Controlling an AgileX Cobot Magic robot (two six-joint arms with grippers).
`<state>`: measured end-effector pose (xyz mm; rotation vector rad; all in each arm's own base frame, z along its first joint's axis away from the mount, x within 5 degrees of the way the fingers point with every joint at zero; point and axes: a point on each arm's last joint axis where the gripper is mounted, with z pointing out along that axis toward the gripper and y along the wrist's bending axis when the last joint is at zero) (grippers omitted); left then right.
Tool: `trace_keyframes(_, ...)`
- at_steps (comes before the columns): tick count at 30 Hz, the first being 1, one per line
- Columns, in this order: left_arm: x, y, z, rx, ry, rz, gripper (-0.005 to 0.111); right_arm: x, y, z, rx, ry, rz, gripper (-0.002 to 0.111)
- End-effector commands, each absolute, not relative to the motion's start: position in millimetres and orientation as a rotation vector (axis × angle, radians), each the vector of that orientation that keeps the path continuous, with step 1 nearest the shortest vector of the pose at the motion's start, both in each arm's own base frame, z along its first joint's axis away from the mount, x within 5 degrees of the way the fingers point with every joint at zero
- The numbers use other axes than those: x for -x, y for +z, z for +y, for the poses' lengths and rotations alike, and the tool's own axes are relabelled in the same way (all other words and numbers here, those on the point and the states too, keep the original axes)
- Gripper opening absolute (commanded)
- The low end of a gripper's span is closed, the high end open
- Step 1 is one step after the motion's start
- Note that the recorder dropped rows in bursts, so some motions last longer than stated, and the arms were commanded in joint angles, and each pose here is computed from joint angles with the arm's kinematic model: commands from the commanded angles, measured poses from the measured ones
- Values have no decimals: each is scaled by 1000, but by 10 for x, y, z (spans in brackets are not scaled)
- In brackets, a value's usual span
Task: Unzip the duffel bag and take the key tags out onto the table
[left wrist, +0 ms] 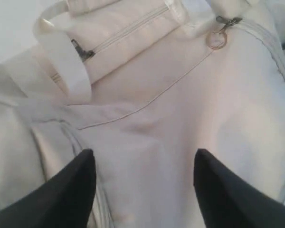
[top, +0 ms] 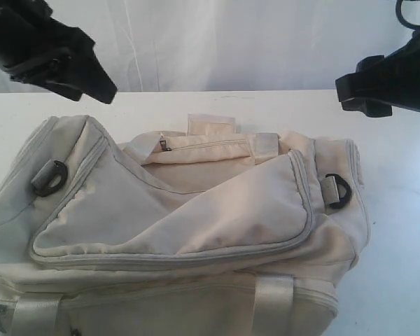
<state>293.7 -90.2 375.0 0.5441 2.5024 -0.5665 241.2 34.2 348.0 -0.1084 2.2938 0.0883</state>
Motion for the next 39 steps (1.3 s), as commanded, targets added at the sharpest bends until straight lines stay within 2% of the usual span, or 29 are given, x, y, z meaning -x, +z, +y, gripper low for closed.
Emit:
trace_keyframes(1,-3315,3377,-1125,-620,-631,2596,63,-2404,3501,335,104,97,2281,59)
trace_keyframes(4,-3586,3162,-1215,-664,-541,2591,63,-2404,3501,335,104,97,2281,59)
trace_keyframes(7,-3951,2801,-1252,-699,-395,2638,63,-2408,3507,335,104,98,2274,59)
trace_keyframes(12,-4196,2431,-1348,-679,-458,2676,62,-2411,3511,336,103,98,2268,59)
trace_keyframes(13,-4208,2376,-1351,-680,-460,2691,54,-2411,3511,336,103,98,2268,59)
trace_keyframes(14,-4211,2371,-1352,-681,-461,2693,40,-2411,3511,336,103,98,2268,59)
trace_keyframes(16,-4210,2508,-1353,-651,-464,2667,0,-2411,3511,336,103,98,2268,59)
trace_keyframes(21,-3998,3291,-1215,-677,-323,2546,0,-2410,3510,336,103,98,2270,59)
trace_keyframes(23,-3873,3510,-1134,-651,-252,2538,0,-2408,3507,335,104,98,2274,59)
trace_keyframes(26,-3742,3650,-1041,-618,-170,2570,0,-2407,3505,335,104,97,2276,59)
trace_keyframes(29,-3720,3627,-1029,-578,-173,2621,0,-2405,3504,335,104,97,2278,59)
trace_keyframes(31,-3713,3624,-1028,-581,-173,2629,8,-2404,3503,335,104,97,2280,59)
trace_keyframes(32,-3712,3623,-1027,-581,-173,2630,22,-2404,3503,335,104,97,2280,59)
trace_keyframes(37,-3717,3699,-1033,-568,-181,2581,66,-2403,3501,335,104,97,2282,59)
trace_keyframes(39,-3724,3782,-1081,-546,-254,2526,73,-2403,3501,335,104,97,2282,59)
